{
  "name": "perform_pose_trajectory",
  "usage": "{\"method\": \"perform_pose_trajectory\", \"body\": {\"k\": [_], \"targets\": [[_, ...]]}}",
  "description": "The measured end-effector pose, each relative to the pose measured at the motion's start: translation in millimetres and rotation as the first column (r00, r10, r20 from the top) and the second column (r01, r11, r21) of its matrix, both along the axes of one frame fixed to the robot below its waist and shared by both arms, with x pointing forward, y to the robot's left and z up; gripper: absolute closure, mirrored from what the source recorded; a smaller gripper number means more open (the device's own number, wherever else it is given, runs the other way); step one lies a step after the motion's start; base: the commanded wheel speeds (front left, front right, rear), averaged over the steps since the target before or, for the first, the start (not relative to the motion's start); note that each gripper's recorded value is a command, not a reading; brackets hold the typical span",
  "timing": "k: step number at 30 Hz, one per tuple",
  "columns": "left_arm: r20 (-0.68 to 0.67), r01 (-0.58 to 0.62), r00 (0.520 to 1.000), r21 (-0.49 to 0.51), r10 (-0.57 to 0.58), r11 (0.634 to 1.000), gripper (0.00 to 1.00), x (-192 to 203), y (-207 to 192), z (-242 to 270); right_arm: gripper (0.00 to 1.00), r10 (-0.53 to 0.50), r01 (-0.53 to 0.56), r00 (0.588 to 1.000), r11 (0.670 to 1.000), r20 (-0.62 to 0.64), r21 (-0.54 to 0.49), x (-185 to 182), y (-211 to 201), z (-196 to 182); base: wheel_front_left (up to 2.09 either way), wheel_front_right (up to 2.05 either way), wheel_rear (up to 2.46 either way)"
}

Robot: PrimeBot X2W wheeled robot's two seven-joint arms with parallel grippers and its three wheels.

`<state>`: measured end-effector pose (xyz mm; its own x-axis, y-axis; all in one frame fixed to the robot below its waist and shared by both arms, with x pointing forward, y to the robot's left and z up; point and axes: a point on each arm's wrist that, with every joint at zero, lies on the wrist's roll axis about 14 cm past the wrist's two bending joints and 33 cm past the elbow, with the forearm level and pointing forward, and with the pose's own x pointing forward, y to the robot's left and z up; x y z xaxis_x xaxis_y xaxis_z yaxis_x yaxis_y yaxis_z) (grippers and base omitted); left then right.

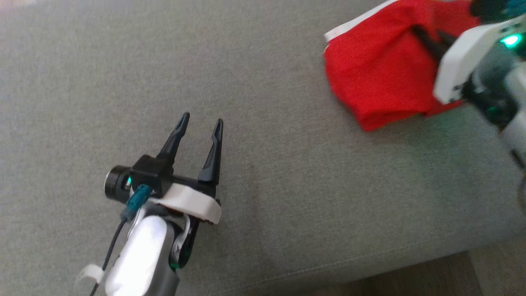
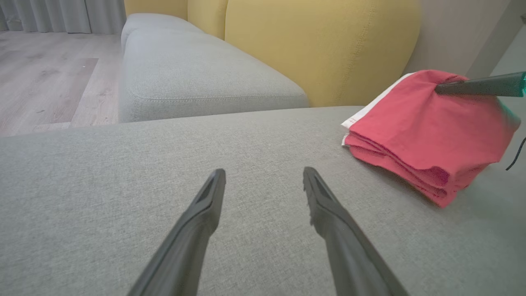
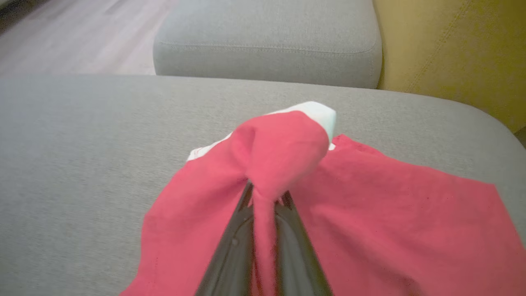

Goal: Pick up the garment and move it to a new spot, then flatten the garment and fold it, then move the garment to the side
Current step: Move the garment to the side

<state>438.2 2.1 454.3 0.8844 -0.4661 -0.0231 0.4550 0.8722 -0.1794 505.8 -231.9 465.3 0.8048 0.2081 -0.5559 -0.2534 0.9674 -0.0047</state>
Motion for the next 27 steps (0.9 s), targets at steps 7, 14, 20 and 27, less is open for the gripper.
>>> {"method": "perform_pose_trajectory", "body": {"k": [7,14,20,27], "targets": [[-0.037,-0.018,0.999,0.018,0.019,1.000,0.00,14.2,7.0,-23.0,1.00,-0.093,0.084,0.995,0.982,-0.045,-0.168,19.0,-74.0,-13.2,0.00,0.00,0.00],[-0.071,-0.023,0.997,0.029,0.025,0.999,0.00,19.8,9.8,-40.7,1.00,-0.157,0.122,0.981,0.957,-0.115,-0.264,14.8,-114.4,-40.8,0.00,0.00,0.00],[-0.062,-0.025,0.998,0.031,0.027,0.999,0.00,26.1,10.9,-40.5,1.00,-0.162,0.114,0.982,0.918,-0.096,-0.381,18.5,-138.2,-47.2,0.00,0.00,0.00],[-0.040,-0.043,0.998,0.038,0.044,0.998,0.00,27.0,17.3,-31.6,0.00,-0.204,0.171,0.978,0.893,-0.037,-0.417,23.0,-151.7,-39.1,0.00,0.00,0.00]]}}
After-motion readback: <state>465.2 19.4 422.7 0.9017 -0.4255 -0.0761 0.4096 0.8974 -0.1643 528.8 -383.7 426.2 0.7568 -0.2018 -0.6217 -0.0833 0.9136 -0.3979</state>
